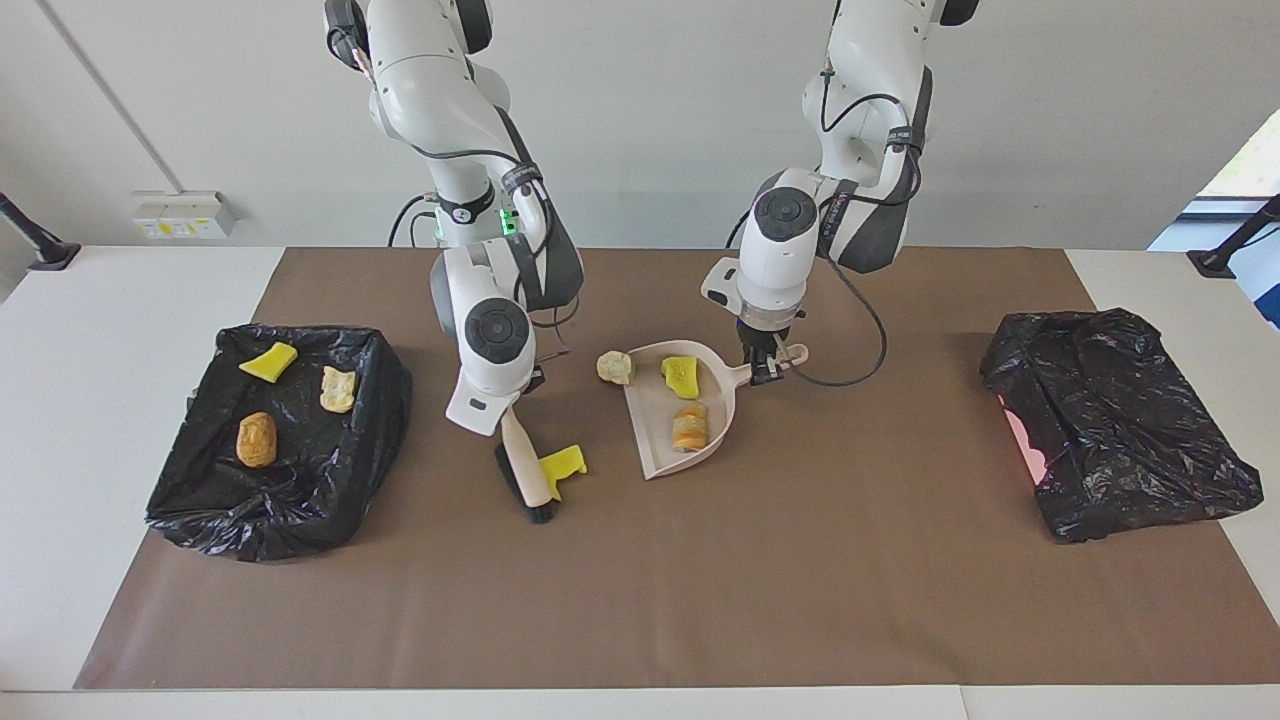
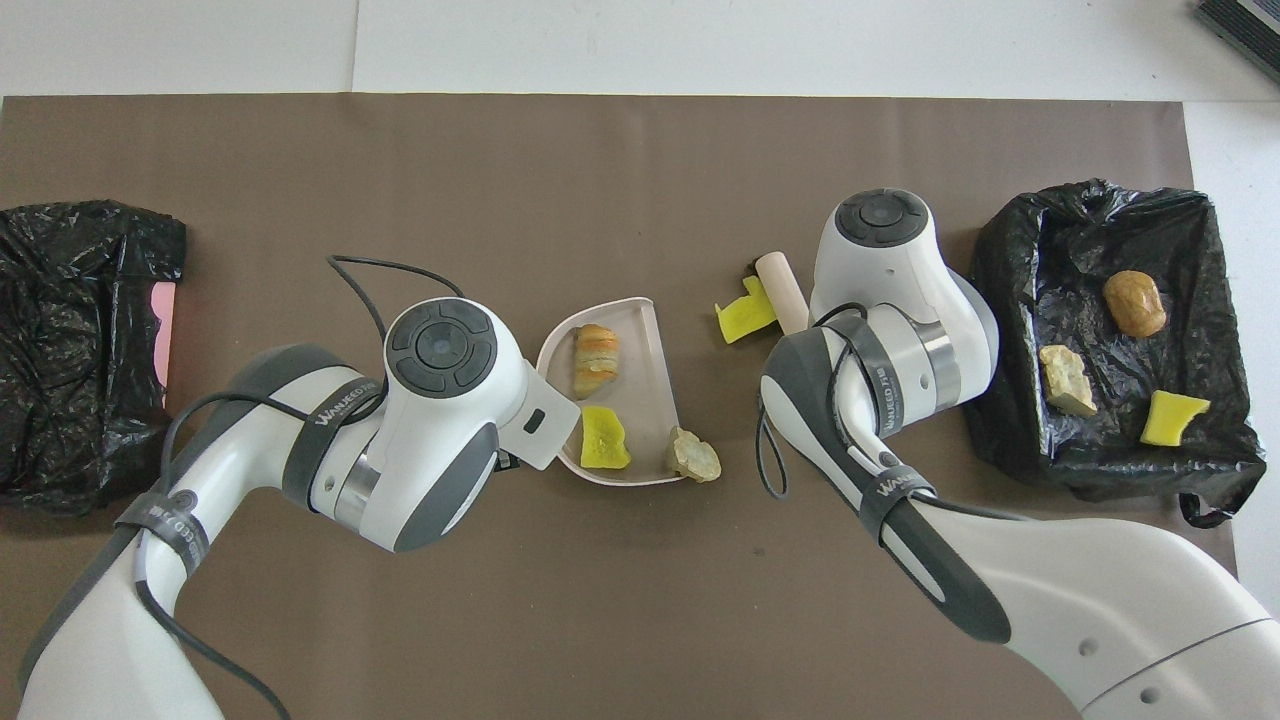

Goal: Sweep and dump trash in bin
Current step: 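Brush the remaining bits into the dustpan held by the left gripper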

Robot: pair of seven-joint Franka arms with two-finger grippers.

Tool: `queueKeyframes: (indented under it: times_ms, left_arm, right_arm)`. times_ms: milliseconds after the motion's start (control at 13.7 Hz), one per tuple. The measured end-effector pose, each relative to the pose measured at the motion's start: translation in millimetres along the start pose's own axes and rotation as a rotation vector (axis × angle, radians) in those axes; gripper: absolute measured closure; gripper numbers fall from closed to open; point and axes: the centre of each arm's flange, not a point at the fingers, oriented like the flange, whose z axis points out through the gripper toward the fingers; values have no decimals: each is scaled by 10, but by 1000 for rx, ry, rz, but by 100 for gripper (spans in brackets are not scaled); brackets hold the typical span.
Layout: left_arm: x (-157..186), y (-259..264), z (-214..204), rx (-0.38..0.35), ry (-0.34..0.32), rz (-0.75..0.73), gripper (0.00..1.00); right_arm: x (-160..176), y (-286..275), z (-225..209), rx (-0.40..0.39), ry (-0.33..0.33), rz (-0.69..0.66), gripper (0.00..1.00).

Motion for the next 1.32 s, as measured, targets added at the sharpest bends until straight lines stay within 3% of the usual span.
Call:
queueKeyframes:
  times_ms: [293,512,878,1097,1316]
  left_arm:
    - [-2,-1,-1,0,0,0,68]
    - [-22,-17,-2,0,0,-5,68]
    - [-42,-33,-1,0,0,-7,68]
    - [-112,-91,1,-1,1,-17,68]
    - [-199,-158,7,-2,1,-1,68]
  right_arm:
    - [-208,-834,125,209,-17,-30,74]
    - [-307,-1194,142,358,-21,52,74]
    - [-312,-1807,-116,364,-14,456,74]
    - [-377,-1894,-534,386,16,509,74]
    - [-703,-1393,-931,337,-24,454,74]
